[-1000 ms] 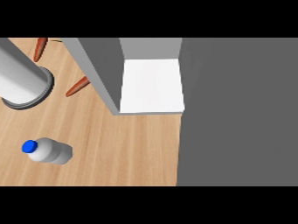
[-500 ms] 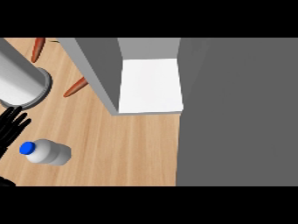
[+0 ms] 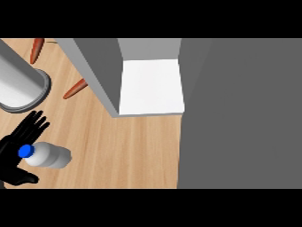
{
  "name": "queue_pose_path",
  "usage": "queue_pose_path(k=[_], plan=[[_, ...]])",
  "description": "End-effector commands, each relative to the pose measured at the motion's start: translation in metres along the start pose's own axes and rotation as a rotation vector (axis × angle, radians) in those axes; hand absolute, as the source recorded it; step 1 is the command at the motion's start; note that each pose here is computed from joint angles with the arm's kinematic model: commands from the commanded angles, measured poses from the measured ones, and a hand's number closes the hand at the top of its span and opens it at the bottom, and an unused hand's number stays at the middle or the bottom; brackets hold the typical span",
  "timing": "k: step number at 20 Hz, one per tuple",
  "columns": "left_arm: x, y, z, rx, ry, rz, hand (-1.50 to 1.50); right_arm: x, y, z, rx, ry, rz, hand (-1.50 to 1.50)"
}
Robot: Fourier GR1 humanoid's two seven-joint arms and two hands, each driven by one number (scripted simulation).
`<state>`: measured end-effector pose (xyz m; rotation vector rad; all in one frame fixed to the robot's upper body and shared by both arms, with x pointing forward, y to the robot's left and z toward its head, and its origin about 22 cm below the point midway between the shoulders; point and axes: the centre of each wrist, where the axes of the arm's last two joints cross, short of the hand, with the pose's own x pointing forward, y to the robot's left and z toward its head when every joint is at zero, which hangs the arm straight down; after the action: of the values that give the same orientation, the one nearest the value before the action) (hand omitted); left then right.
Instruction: Pick up the bottled water, place it into the cabinet and close the cabinet
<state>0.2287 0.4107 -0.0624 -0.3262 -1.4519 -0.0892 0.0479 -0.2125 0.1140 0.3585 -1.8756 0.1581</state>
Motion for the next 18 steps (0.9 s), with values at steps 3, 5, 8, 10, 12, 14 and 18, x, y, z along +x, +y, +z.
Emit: queue_pose_path(k=[3, 5, 8, 10, 12, 14, 18], plan=[[-0.038, -0.014, -0.014, -0.049, 0.011, 0.014, -1.50, 0.035, 0.001, 0.000, 0.034, -0.050, 0.087, -1.50], [-0.054, -0.018, -0.009, -0.063, 0.019, 0.027, -1.50, 0.035, 0.002, -0.001, 0.015, -0.043, 0.071, -1.50], [-0.061, -0.017, -0.002, -0.073, -0.005, 0.027, -1.50, 0.034, -0.001, 0.005, 0.015, -0.037, 0.081, -1.50], [-0.068, -0.023, -0.006, -0.078, -0.034, 0.075, -1.50, 0.035, 0.006, 0.005, 0.020, -0.048, 0.066, -1.50], [-0.077, -0.032, -0.012, -0.078, -0.035, 0.108, 1.50, 0.035, -0.004, 0.004, 0.017, -0.045, 0.081, -1.50], [-0.078, -0.030, -0.008, -0.059, -0.062, 0.071, 1.50, 0.037, 0.001, 0.007, 0.017, -0.050, 0.072, -1.50], [-0.077, -0.033, -0.018, -0.093, -0.076, -0.071, 1.50, 0.032, -0.003, 0.010, 0.023, -0.036, 0.074, -1.50]])
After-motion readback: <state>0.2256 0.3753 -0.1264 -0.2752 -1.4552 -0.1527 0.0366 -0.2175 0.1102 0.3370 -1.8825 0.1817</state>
